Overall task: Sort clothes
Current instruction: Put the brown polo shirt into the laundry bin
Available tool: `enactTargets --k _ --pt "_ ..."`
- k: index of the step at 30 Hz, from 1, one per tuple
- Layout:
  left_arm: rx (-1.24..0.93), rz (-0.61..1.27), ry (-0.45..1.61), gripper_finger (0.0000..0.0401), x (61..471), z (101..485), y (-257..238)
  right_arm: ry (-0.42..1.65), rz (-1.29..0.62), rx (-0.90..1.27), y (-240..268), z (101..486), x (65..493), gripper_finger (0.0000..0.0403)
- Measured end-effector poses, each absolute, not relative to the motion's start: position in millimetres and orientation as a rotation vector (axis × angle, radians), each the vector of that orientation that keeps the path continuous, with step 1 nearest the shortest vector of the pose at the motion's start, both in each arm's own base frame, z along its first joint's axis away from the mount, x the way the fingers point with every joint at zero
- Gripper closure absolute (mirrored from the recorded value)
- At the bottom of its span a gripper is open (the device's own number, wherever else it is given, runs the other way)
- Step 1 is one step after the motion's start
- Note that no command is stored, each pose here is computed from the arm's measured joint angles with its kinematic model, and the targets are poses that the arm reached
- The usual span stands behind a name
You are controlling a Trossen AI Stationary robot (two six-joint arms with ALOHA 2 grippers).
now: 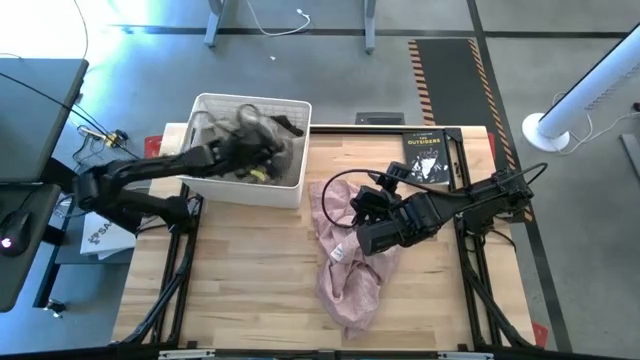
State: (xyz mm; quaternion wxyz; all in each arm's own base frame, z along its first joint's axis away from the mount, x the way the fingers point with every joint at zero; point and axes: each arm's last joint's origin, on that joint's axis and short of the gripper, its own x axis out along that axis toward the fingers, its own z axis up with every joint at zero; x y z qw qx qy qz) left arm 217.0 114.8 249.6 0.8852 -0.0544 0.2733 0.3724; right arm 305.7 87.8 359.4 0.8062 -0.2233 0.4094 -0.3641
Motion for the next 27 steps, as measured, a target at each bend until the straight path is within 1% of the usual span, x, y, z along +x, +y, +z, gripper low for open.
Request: enactTargets --k 3,7,10,13,15,18,21,24,27 --pt "-0.113 0.760 0.415 0.0399 199.0 280.2 100.4 0.875 -0.780 -0.475 87.8 359.4 305.7 0.0238" --pt "-0.093 0.773 0.261 0.0397 172.9 309.5 85.3 0.882 -0.770 -0.447 88.4 358.8 305.7 0.0238" --pt "-0.072 0.864 0.232 0.0397 157.0 317.6 80.7 0.890 -0.760 -0.429 88.9 358.3 305.6 0.0238" --pt "-0.052 0.978 0.261 0.0395 149.8 316.3 81.3 0.896 -0.750 -0.420 89.7 358.0 305.4 0.0238" --pt "-0.039 0.995 0.286 0.0387 150.3 314.2 82.2 0.895 -0.749 -0.403 90.2 357.8 305.3 0.0238" --pt "-0.023 0.958 0.291 0.0354 155.5 313.5 83.6 0.895 -0.749 -0.401 90.4 357.7 305.3 0.0238" --pt "-0.015 0.909 0.273 0.0304 158.4 315.2 83.5 0.895 -0.749 -0.401 90.3 357.7 305.4 0.0238" --pt "-0.017 0.909 0.208 0.0256 155.3 322.4 82.1 0.895 -0.749 -0.401 90.3 357.7 305.4 0.0238" --pt "-0.025 0.919 0.168 0.0227 151.7 327.2 80.5 0.897 -0.747 -0.395 90.4 357.6 305.3 0.0238"
